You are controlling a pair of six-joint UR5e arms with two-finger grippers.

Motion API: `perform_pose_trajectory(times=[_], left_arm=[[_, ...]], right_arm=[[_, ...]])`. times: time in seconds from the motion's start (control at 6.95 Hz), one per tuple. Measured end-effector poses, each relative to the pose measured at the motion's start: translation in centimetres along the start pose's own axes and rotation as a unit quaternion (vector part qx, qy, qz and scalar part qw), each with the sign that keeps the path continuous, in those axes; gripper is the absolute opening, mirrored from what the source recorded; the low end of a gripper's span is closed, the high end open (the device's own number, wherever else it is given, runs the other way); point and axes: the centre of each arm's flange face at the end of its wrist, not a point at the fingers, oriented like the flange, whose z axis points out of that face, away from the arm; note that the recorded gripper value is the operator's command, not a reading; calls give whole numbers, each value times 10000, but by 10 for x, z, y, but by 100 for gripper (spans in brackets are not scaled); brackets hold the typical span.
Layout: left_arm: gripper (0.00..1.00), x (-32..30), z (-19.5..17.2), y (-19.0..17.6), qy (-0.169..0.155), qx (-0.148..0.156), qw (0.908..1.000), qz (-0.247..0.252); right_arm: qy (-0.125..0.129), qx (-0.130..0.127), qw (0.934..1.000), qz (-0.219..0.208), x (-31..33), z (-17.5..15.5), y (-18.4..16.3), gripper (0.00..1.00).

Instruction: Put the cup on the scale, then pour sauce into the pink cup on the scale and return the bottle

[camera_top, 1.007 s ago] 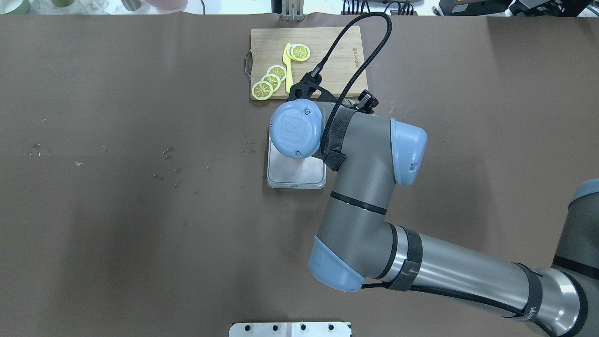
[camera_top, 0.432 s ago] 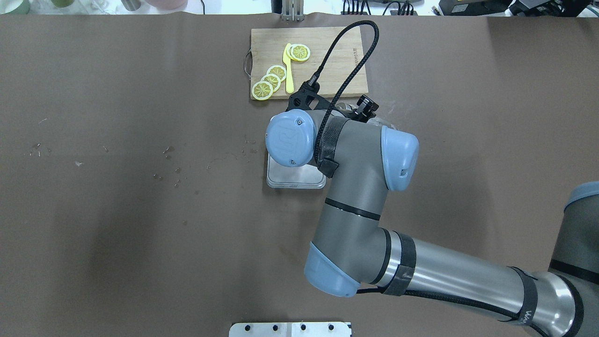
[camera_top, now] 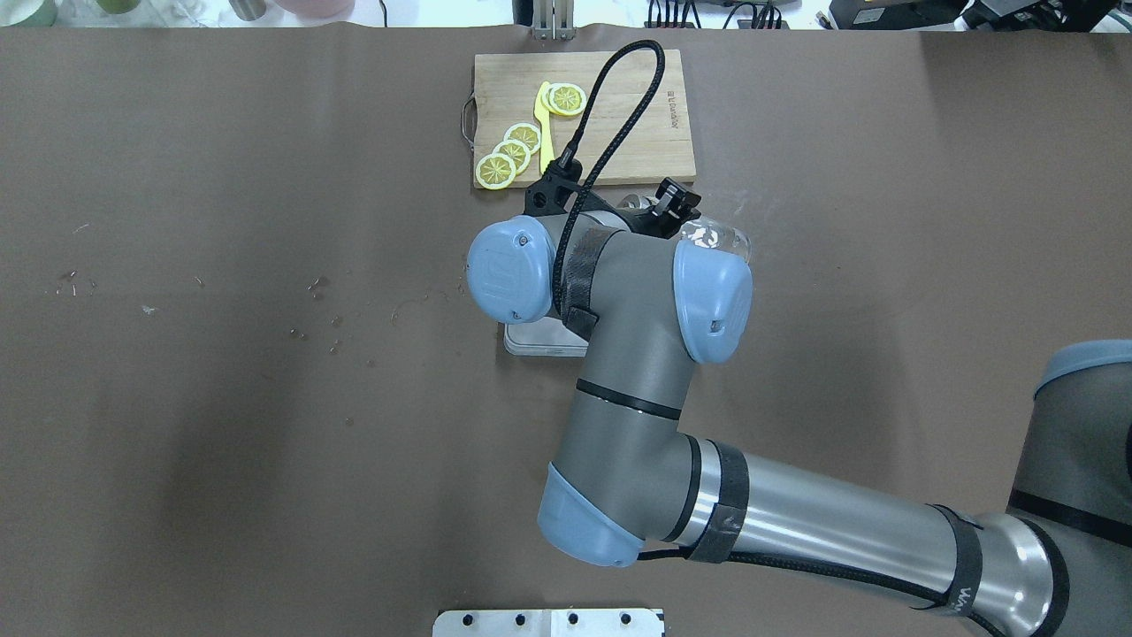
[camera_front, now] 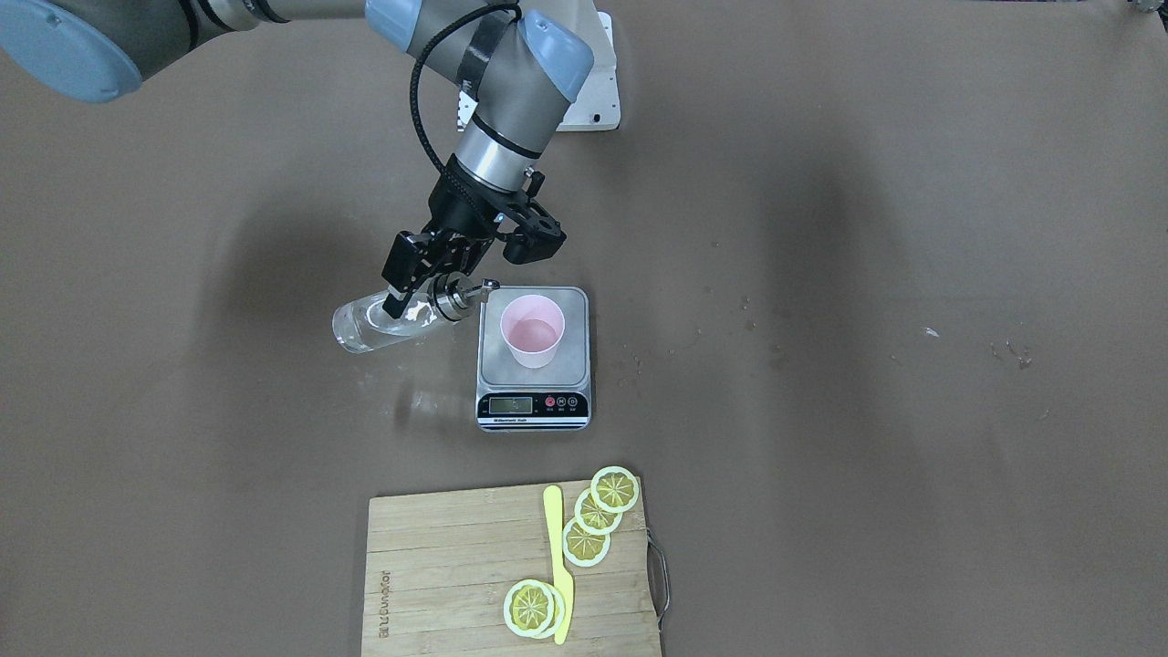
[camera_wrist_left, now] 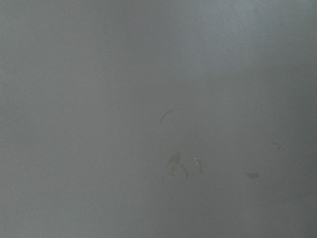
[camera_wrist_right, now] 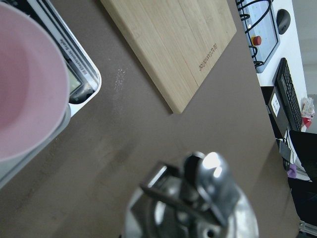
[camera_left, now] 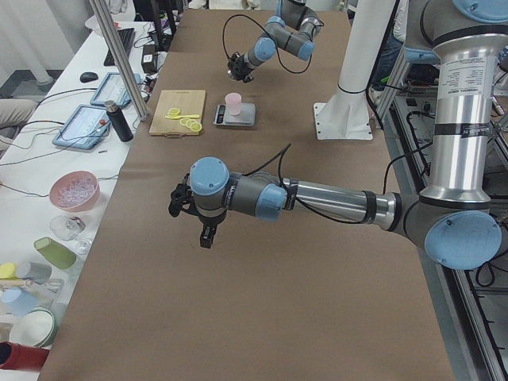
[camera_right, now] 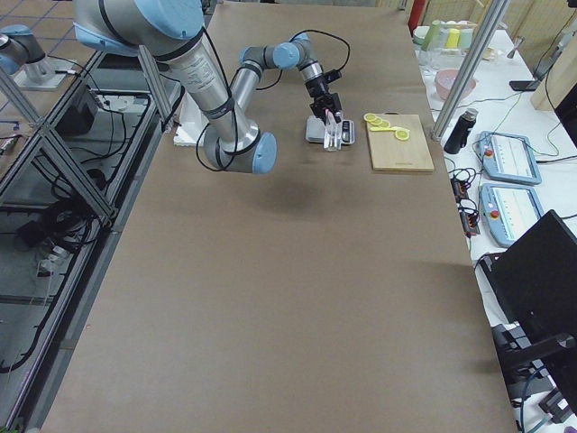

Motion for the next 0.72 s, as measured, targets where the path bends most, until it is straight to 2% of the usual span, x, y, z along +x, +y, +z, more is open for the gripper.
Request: perform_pose_trajectory(times=[0.72], left_arm=[[97, -2, 2, 1, 47, -27, 10000, -37]], right_arm=[[521, -183, 9979, -348, -3, -4, -8, 0]])
